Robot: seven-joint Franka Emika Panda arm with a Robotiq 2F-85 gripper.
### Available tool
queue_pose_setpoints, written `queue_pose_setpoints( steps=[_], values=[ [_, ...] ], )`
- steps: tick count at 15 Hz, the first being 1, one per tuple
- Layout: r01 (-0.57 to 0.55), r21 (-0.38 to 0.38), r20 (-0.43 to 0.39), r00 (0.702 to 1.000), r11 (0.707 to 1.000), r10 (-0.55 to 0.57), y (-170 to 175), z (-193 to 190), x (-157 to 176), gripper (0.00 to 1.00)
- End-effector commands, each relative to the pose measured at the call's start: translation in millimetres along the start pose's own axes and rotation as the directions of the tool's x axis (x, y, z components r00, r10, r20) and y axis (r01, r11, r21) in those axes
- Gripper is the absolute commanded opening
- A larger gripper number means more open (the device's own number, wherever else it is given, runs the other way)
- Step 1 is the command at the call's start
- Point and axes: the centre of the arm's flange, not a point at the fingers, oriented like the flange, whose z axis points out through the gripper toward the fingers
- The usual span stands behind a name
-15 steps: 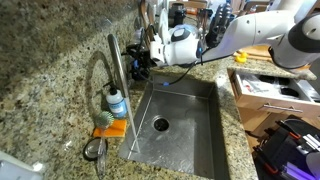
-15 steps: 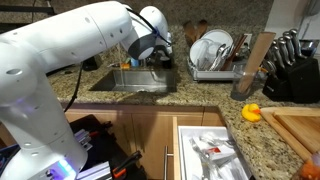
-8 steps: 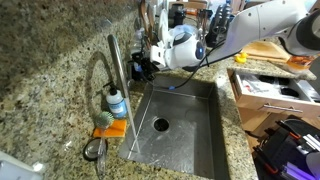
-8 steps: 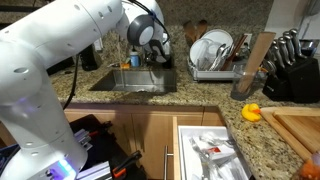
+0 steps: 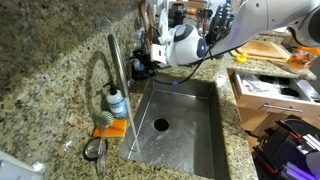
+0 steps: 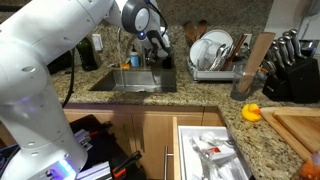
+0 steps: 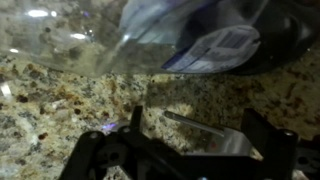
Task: Close the tap
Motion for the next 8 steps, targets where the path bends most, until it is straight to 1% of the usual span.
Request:
queue_pose_setpoints(
  steps=[1,2,3,5,8],
  values=[
    [0.161,-0.118,0.024,0.987,0.980,-0.159,-17,25,-19,1.00],
    [0.100,-0.048,0.016,0.995,0.994,-0.099,1,10,-9,1.00],
    [0.124,-0.069,0.022,0.992,0.990,-0.122,1,15,-13,1.00],
    [0.128,-0.081,0.031,0.992,0.988,-0.126,-3,22,-20,1.00],
    [0.101,-0.102,0.014,0.995,0.990,-0.101,-7,37,-28,1.00]
  ],
)
